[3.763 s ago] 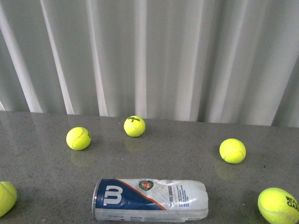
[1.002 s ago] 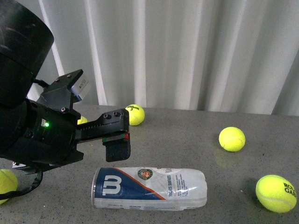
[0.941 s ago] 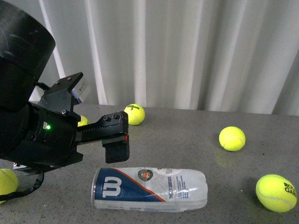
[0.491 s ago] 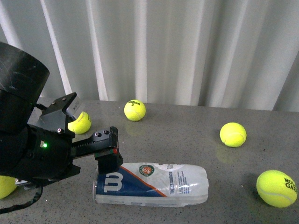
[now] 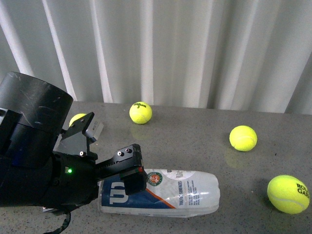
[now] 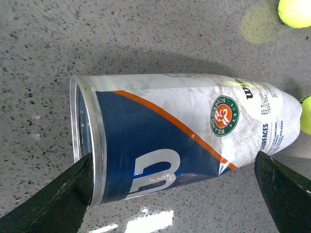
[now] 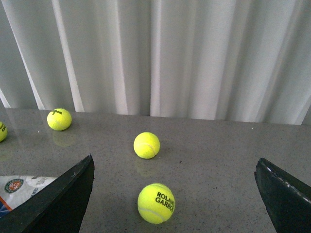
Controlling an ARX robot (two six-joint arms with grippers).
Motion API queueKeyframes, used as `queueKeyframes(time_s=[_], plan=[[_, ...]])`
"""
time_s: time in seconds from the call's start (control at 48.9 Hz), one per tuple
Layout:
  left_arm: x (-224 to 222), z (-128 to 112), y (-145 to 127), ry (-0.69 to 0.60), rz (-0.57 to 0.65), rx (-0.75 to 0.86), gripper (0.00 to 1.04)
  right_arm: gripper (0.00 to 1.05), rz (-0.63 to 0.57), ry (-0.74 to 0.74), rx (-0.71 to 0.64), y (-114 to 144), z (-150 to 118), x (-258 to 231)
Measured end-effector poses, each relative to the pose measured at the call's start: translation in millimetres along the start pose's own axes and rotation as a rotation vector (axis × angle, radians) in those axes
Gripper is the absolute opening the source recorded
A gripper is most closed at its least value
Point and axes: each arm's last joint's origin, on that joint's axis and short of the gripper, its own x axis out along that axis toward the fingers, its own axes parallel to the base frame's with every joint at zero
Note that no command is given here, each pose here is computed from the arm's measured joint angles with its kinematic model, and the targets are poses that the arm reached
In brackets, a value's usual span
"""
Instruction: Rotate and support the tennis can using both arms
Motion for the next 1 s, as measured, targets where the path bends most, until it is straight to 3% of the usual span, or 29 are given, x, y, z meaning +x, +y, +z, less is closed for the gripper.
queueKeyframes(time_s=[0.143,0.675,0.777,1.002], plan=[[3.9,-5.1,-0.3,0.008,-0.017,-0.025,0.97,0.98,0.000,0.000,0.000,0.0,0.0,0.0],[0.9,-5.4,9.3,0.024,-0.028,-0.071,0.13,0.98,0.000,0.000,0.000,0.0,0.0,0.0],[-4.1,0.1,5.9,0.022,-0.073,-0.085,0.07,0.98,0.000,0.000,0.000,0.0,0.0,0.0],[-26.2,25.1,-10.4,0.018,-0.106,-0.063,0.05,0.98,0.000,0.000,0.000,0.0,0.0,0.0]])
